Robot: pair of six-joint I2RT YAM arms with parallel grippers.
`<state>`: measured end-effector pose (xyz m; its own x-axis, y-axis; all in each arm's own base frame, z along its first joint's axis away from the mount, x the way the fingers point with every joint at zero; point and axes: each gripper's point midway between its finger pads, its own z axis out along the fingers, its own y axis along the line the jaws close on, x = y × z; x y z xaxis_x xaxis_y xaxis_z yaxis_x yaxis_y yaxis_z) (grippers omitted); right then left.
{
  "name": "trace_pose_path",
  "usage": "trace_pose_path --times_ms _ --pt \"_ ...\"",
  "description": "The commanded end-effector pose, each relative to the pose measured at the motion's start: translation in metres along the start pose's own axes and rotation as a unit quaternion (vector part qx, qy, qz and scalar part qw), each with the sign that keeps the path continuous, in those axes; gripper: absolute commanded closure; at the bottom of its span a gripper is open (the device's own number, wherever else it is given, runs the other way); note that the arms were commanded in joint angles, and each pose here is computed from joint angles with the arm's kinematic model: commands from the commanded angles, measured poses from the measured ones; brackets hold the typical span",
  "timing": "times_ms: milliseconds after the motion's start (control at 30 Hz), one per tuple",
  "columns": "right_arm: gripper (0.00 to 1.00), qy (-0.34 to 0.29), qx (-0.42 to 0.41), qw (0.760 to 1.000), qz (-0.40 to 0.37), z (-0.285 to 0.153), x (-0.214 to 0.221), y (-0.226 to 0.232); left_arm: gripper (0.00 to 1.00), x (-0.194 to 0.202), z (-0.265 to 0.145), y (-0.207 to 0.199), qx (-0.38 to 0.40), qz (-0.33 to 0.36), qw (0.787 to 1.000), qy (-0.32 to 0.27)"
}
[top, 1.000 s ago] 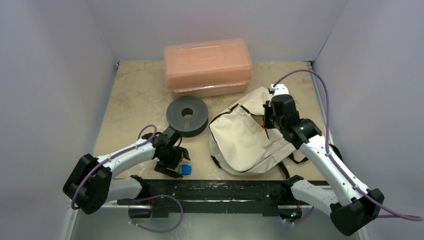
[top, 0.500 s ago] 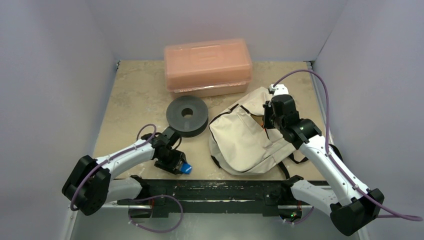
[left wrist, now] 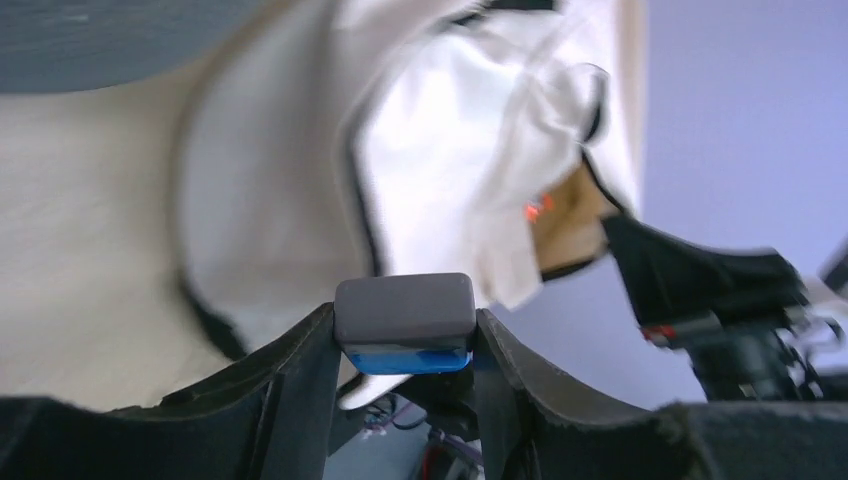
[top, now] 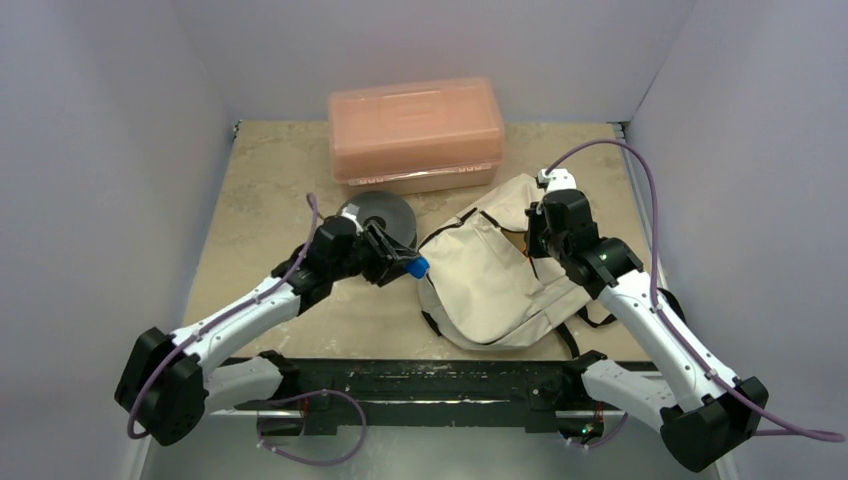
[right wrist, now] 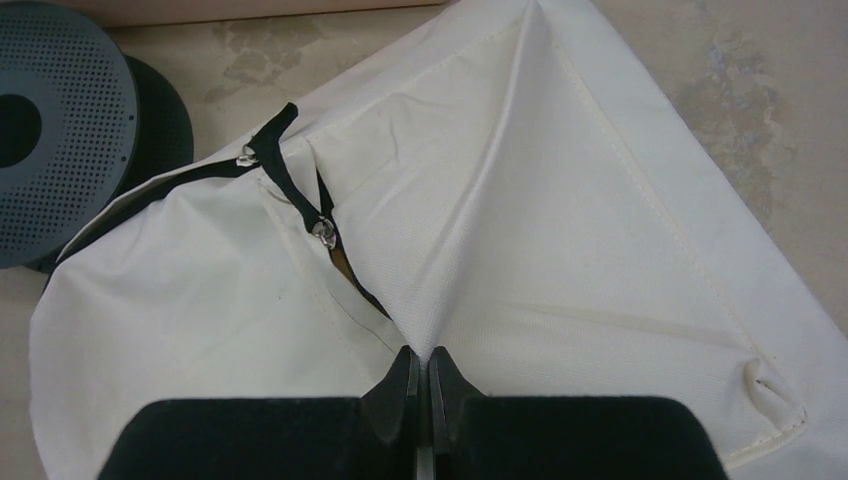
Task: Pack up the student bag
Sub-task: Pick up the stationery from the center of the board, then place the stationery in the student bag.
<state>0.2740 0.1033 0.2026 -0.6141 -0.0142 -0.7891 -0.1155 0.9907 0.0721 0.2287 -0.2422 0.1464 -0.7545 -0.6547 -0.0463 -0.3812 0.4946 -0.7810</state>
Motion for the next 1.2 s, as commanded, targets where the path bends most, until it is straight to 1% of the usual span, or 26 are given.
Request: trace_pose_path --times_ms 0,33,67,100,167,200,233,300,367,467,533,567,600,633,700,767,867,1033,1167 --pt "1.00 -0.039 -0.038 0.998 0.014 -0.009 -0.021 0.015 0.67 0.046 -0.025 -0.131 0.344 0.149 0.921 0.106" --pt "1.00 -0.039 -0.040 0.998 0.015 -0.009 -0.020 0.016 0.71 0.057 -0.028 -0.144 0.376 0.165 0.903 0.126" --pt "1.00 -0.042 -0.042 0.998 0.016 -0.009 -0.020 0.016 0.72 0.067 -0.027 -0.154 0.396 0.177 0.890 0.142" --pt "1.00 -0.045 -0.044 0.998 0.017 -0.007 -0.021 0.017 0.74 0.075 -0.025 -0.161 0.410 0.181 0.881 0.151" --pt "1.00 -0.046 -0.051 0.997 0.021 -0.008 -0.023 0.021 0.78 0.084 -0.010 -0.170 0.418 0.156 0.881 0.159" --pt "1.00 -0.044 -0.055 0.997 0.023 -0.009 -0.023 0.022 0.84 0.088 -0.004 -0.175 0.420 0.137 0.882 0.163" --pt "1.00 -0.044 -0.061 0.997 0.025 -0.010 -0.025 0.024 0.89 0.090 0.007 -0.175 0.413 0.122 0.888 0.160" --pt "1.00 -0.048 -0.066 0.996 0.026 -0.012 -0.027 0.026 0.91 0.090 0.035 -0.162 0.359 0.074 0.919 0.144" --pt "1.00 -0.051 -0.067 0.996 0.027 -0.012 -0.028 0.026 0.92 0.088 0.062 -0.148 0.282 0.046 0.950 0.128" --pt "1.00 -0.055 -0.068 0.996 0.033 -0.015 -0.031 0.027 0.94 0.085 0.091 -0.131 0.175 0.014 0.978 0.110" --pt "1.00 -0.059 -0.072 0.995 0.042 -0.017 -0.032 0.028 0.94 0.084 0.106 -0.116 0.102 -0.016 0.990 0.100" --pt "1.00 -0.062 -0.076 0.994 0.046 -0.018 -0.033 0.029 0.94 0.083 0.113 -0.101 0.040 -0.036 0.994 0.092" --pt "1.00 -0.063 -0.081 0.994 0.048 -0.017 -0.031 0.031 0.95 0.081 0.119 -0.083 -0.025 -0.054 0.995 0.084" --pt "1.00 -0.064 -0.084 0.993 0.050 -0.017 -0.031 0.032 0.96 0.079 0.120 -0.078 -0.065 -0.067 0.993 0.076" --pt "1.00 -0.061 -0.087 0.993 0.051 -0.016 -0.029 0.033 0.96 0.081 0.120 -0.078 -0.116 -0.088 0.987 0.067" --pt "1.00 -0.058 -0.086 0.993 0.050 -0.015 -0.027 0.033 0.96 0.087 0.121 -0.079 -0.149 -0.100 0.981 0.068" --pt "1.00 -0.059 -0.087 0.993 0.049 -0.016 -0.028 0.033 0.96 0.095 0.128 -0.090 -0.144 -0.123 0.978 0.085" --pt "1.00 -0.060 -0.088 0.993 0.045 -0.017 -0.027 0.033 0.96 0.118 0.133 -0.117 -0.138 -0.147 0.969 0.141" --pt "1.00 -0.043 -0.080 0.995 0.035 -0.011 -0.015 0.029 0.95 0.132 0.130 -0.144 -0.105 -0.183 0.962 0.171"
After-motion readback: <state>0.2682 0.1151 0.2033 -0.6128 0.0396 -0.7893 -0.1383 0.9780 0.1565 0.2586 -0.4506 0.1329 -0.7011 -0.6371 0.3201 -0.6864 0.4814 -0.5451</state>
